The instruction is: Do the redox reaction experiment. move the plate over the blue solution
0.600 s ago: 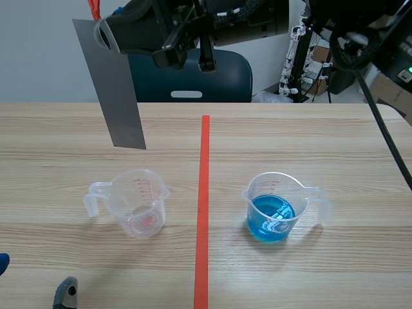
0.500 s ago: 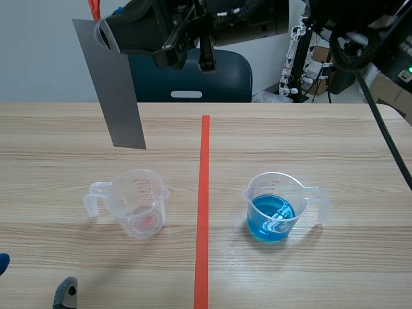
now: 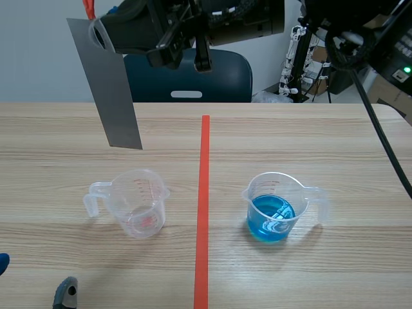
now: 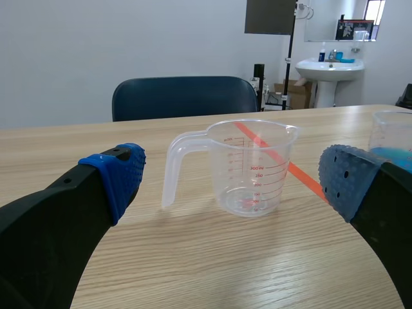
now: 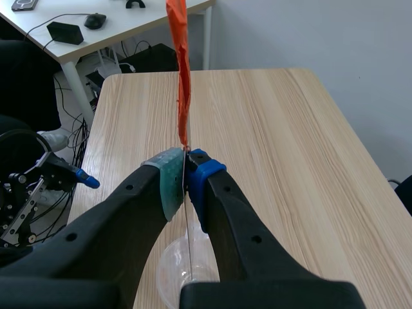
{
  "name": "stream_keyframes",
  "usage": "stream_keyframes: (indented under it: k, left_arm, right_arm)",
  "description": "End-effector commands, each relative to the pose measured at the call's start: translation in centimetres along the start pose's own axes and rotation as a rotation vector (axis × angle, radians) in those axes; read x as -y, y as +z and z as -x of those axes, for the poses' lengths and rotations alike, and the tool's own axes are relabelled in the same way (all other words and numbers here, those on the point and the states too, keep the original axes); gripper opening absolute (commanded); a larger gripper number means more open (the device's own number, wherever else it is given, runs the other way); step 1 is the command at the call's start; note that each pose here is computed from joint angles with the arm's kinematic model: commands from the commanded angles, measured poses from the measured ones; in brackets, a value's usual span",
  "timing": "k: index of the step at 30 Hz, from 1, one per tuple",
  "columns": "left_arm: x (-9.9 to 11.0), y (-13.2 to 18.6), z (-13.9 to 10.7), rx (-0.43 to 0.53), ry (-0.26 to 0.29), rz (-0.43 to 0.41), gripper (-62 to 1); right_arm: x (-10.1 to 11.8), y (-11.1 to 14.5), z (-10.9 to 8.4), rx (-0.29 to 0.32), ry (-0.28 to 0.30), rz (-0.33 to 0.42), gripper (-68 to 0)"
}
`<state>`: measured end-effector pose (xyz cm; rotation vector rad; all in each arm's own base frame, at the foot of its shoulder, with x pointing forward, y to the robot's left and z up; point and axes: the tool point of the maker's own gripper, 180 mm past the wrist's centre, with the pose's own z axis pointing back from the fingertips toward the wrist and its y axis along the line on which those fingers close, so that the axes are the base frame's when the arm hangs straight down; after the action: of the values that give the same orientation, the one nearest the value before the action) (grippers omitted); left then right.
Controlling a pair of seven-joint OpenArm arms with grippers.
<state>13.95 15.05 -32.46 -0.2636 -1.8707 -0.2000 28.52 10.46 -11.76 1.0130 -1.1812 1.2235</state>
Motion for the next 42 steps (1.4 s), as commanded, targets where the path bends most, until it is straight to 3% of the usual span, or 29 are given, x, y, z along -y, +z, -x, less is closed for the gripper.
stream_keyframes:
  k: [1, 19, 24, 31, 36, 42]
  left_arm:
    - [-0.2, 0.0, -0.6, 0.023, -0.004, 0.002, -4.1]
    - [-0.2, 0.0, -0.6, 0.022, -0.004, 0.003, -4.1]
    - [-0.2, 0.0, -0.6, 0.022, -0.004, 0.003, -4.1]
    - [-0.3, 0.1, -0.6, 0.018, -0.01, 0.004, -4.1]
    - [-1.4, 1.0, -0.2, -0.034, -0.042, -0.013, -2.6]
    - [-1.8, 1.9, 0.9, -0.138, -0.063, 0.042, -1.1]
  right_arm:
    - [-0.4, -0.2, -1.7, 0.037, 0.03, -0.019, -66.9]
    - [-0.4, 0.3, -1.1, 0.01, 0.036, -0.028, -66.9]
    - [-0.3, 1.1, -1.0, 0.021, 0.006, -0.033, -66.9]
    - [0.3, 2.7, -0.4, 0.007, 0.014, -0.015, -66.9]
    - [0.7, 4.0, 0.1, -0.004, 0.025, -0.003, -66.9]
    - [1.5, 6.2, 0.4, -0.009, 0.033, 0.032, -66.9]
